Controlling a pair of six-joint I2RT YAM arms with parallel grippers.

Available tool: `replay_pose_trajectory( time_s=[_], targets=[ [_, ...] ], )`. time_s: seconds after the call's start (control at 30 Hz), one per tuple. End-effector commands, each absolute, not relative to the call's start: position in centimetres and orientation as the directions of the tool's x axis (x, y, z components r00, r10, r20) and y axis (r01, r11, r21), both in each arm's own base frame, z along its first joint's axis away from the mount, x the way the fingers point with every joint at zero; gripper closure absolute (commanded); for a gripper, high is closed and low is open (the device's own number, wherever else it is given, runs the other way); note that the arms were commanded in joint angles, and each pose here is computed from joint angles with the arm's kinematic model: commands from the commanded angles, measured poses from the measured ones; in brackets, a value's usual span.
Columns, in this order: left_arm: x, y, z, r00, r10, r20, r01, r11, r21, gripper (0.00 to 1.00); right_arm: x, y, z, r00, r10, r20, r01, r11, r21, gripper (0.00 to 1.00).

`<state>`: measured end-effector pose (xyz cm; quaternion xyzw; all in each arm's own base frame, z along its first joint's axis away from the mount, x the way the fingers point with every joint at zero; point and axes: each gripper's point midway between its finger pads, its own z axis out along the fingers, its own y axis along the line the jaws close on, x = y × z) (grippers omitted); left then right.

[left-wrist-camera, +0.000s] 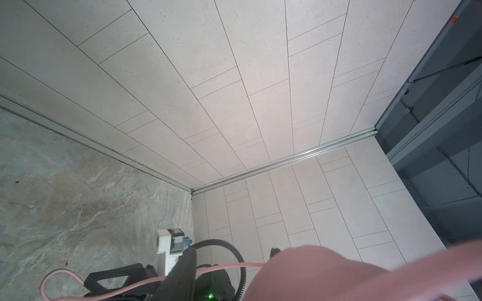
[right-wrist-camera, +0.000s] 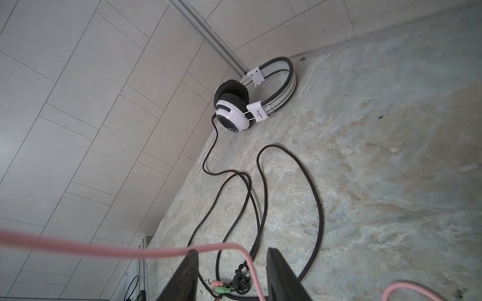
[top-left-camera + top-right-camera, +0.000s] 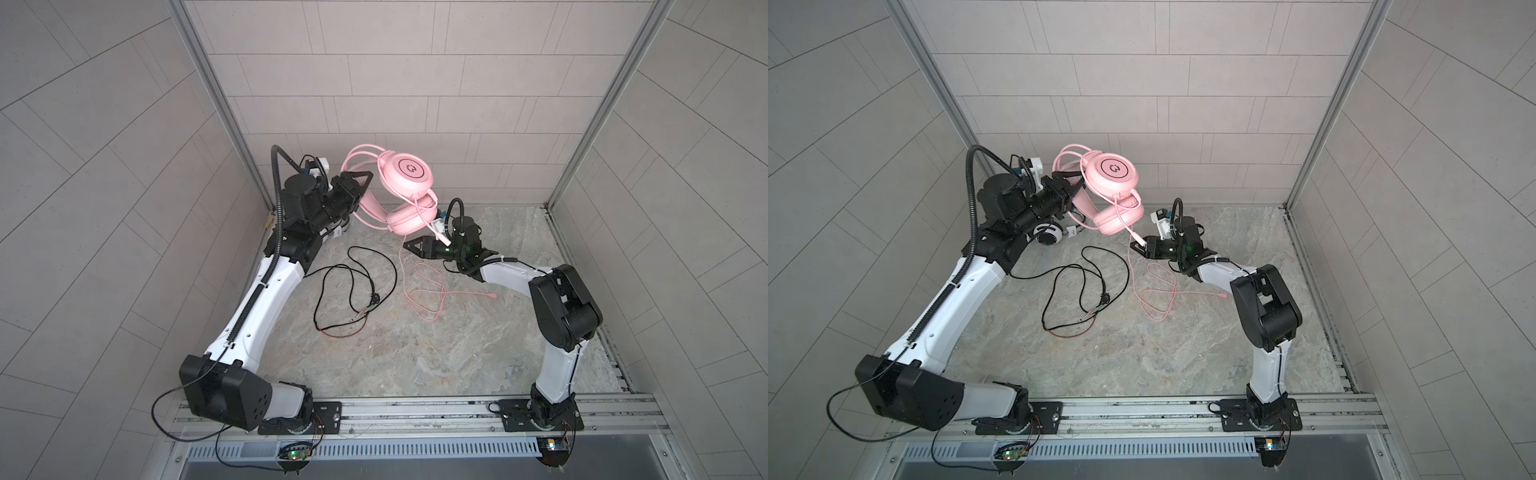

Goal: Wrap the headphones
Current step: 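Raise the pink headset with the left gripper while the right pulls the cable low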

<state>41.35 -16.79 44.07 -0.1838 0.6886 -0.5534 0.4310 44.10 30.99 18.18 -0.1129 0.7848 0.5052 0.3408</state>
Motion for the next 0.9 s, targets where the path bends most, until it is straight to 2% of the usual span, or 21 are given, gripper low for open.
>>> replay_pose_trajectory(
  time_s=[0.0, 0.27, 0.43, 0.53, 0.7, 0.77, 0.87],
  targets=[
    [40.2, -16.5, 49.0, -0.519, -0.745, -0.419, 0.316, 0.288, -0.904, 1.0, 43.6, 33.7, 20.6, -0.7, 0.156, -0.697, -0.609, 0.378, 0.697, 0.55],
    [41.1, -16.1, 52.8, -0.463, -0.752, -0.468, 0.352, 0.329, -0.876, 1.0, 41.4, 35.4, 13.4, -0.777, 0.041, -0.629, -0.565, 0.396, 0.724, 0.54],
    [42.0, -16.0, 54.3, -0.454, -0.748, -0.484, 0.362, 0.342, -0.867, 1.0, 41.0, 32.4, 10.6, -0.794, 0.024, -0.607, -0.524, 0.479, 0.704, 0.54],
    [42.3, -15.7, 55.0, -0.444, -0.75, -0.49, 0.369, 0.345, -0.863, 1.0, 41.8, 29.3, 10.6, -0.796, 0.065, -0.602, -0.485, 0.526, 0.698, 0.54],
    [42.8, -15.2, 54.9, -0.421, -0.759, -0.496, 0.358, 0.363, -0.86, 1.0, 43.1, 23.5, 10.6, -0.836, 0.129, -0.534, -0.341, 0.642, 0.687, 0.54],
    [43.1, -15.2, 54.7, -0.421, -0.759, -0.496, 0.356, 0.364, -0.861, 1.0, 42.8, 22.8, 11.4, -0.825, 0.136, -0.548, -0.352, 0.636, 0.687, 0.53],
    [43.5, -15.1, 54.6, -0.419, -0.762, -0.495, 0.352, 0.366, -0.861, 1.0, 41.5, 24.1, 12.6, -0.783, 0.083, -0.616, -0.455, 0.598, 0.659, 0.52]
  ],
)
